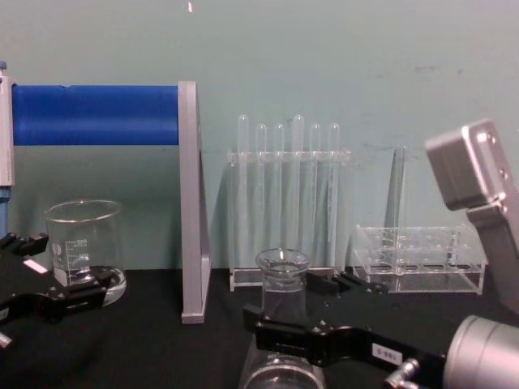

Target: Grasp the erlenmeyer flask with one hand, shake it three times, then place it back.

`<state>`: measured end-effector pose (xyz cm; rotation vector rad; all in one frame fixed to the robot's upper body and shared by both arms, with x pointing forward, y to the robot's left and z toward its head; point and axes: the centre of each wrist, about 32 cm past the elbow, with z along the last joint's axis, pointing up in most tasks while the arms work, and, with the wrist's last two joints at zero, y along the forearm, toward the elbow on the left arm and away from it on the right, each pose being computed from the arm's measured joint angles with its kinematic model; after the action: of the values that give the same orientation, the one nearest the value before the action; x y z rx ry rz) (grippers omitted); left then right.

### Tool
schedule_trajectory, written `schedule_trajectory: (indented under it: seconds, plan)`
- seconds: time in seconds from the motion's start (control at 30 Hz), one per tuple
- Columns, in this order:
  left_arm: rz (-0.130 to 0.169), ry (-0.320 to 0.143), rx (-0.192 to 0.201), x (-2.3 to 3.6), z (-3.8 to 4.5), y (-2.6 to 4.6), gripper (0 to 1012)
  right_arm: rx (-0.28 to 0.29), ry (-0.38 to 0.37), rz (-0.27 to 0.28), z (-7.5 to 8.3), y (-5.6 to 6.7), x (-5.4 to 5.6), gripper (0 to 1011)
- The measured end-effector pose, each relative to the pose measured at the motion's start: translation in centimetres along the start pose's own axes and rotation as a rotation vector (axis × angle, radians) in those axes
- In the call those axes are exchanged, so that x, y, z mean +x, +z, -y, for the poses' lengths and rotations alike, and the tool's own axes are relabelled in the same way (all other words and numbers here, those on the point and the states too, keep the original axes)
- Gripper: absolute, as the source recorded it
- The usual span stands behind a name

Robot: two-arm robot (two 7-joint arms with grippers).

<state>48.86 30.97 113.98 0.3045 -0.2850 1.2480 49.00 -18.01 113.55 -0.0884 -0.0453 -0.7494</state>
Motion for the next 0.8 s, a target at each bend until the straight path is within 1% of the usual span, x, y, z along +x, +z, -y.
schedule_trajectory:
  seconds: [0.13,0.4,0.8]
  plan:
    - [0.000,0.000,0.000,0.00,0.00,0.00,1001,0.005,-0.008,-0.001,-0.7,0.0,0.0,1000]
    - [0.000,0.000,0.000,0.00,0.00,0.00,1001,0.015,-0.012,0.004,-1.2,0.1,0.0,1000]
    - [0.000,0.000,0.000,0.00,0.00,0.00,1001,0.016,-0.013,0.007,-1.2,0.1,0.0,1000]
